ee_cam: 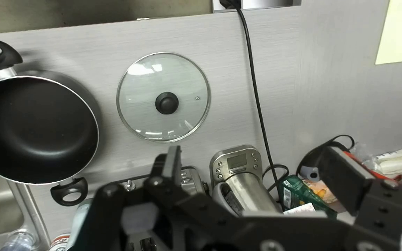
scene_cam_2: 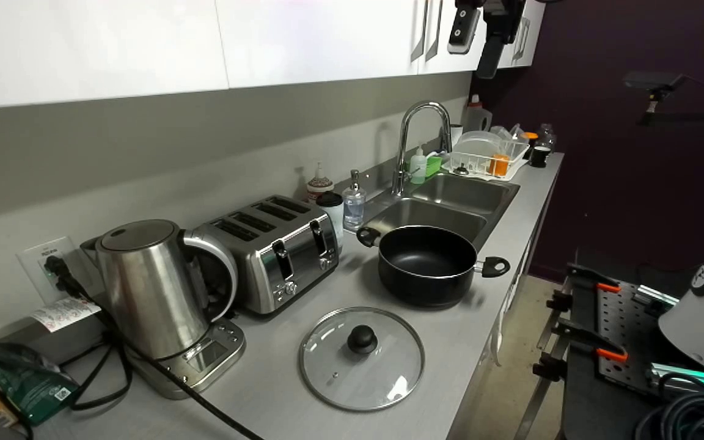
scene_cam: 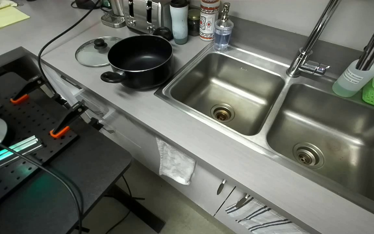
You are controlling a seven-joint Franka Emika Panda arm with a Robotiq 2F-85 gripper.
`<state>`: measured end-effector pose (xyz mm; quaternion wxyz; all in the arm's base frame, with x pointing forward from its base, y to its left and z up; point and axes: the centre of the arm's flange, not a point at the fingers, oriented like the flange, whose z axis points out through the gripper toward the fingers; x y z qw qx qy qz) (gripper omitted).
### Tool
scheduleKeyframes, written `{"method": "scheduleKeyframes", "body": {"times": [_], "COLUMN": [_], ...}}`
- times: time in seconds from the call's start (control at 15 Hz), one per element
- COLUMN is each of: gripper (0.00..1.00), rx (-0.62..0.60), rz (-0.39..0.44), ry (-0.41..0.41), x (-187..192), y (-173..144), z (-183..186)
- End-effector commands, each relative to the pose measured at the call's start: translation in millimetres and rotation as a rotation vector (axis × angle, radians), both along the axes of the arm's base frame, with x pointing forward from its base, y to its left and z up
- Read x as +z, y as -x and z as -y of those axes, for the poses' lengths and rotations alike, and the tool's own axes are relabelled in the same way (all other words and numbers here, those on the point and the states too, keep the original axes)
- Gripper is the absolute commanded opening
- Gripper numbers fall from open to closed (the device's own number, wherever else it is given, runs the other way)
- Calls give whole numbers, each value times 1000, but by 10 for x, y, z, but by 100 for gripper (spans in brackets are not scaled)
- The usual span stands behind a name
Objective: Put the glass lid on top of the black pot.
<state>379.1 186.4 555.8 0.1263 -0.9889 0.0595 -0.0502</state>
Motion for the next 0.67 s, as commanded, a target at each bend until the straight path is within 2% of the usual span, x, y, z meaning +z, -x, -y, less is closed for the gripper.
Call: {"method": "scheduleKeyframes", "body": {"times": [0.0, 0.6], "gripper": [100, 100], "rx": [4, 26], "rz": [1, -44], "ry": [20, 109], "x": [-124, -923], "y": [-52, -375], "z": [-42, -131]}}
